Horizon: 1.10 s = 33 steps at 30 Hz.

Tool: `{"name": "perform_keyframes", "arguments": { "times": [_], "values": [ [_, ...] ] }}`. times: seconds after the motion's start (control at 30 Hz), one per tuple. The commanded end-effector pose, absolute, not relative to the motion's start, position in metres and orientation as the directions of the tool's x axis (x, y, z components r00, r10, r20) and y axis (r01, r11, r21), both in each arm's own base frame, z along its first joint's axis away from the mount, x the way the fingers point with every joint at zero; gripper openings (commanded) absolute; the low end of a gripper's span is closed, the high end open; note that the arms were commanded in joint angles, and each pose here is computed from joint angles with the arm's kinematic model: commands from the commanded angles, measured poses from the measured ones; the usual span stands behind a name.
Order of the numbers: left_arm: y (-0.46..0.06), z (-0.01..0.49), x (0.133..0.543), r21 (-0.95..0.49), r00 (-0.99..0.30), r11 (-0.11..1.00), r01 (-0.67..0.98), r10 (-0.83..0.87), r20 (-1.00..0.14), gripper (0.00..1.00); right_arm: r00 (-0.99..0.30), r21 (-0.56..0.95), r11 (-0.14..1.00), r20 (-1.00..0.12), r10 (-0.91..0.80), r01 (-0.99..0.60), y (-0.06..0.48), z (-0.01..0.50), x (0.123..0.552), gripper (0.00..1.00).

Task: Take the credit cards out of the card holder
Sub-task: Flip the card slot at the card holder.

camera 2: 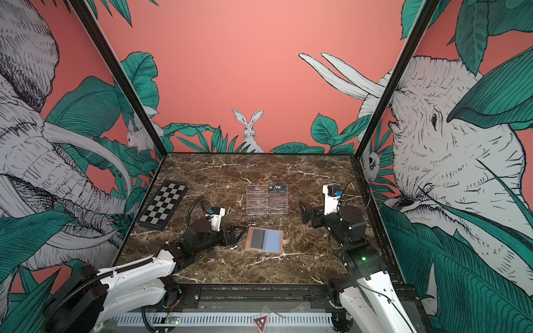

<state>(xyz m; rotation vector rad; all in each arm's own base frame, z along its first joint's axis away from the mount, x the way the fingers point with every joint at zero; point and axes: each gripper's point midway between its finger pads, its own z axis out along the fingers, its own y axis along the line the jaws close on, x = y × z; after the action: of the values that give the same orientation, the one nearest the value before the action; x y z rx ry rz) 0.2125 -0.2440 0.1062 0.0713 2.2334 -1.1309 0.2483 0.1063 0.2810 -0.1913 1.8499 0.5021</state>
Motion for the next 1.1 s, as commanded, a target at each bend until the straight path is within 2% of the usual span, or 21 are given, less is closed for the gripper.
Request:
{"name": "perform_keyframes", "arguments": {
  "times": [0.0,0.53,0.93,1.07],
  "values": [
    [-0.243,0.11,0.211,-0.723,-0.795,0.61,0.324,-0.239,-0.558,0.98,-0.373,0.301,0.876,-0.915,0.155,-0.377,0.11,0.274,0.244,0.98],
    [-0.247,0.099,0.203,-0.77,-0.839,0.575,0.277,-0.246,-0.485,0.97,-0.555,0.499,0.792,-0.793,0.252,-0.352,0.13,0.222,0.239,0.92],
    [-0.256,0.084,0.202,-0.801,-0.872,0.547,0.241,-0.24,-0.426,0.92,-0.696,0.619,0.733,-0.658,0.288,-0.282,0.148,0.174,0.245,0.84],
    [-0.259,0.081,0.201,-0.808,-0.882,0.542,0.23,-0.233,-0.409,0.91,-0.746,0.621,0.75,-0.607,0.274,-0.23,0.148,0.15,0.247,0.81]
  ]
}}
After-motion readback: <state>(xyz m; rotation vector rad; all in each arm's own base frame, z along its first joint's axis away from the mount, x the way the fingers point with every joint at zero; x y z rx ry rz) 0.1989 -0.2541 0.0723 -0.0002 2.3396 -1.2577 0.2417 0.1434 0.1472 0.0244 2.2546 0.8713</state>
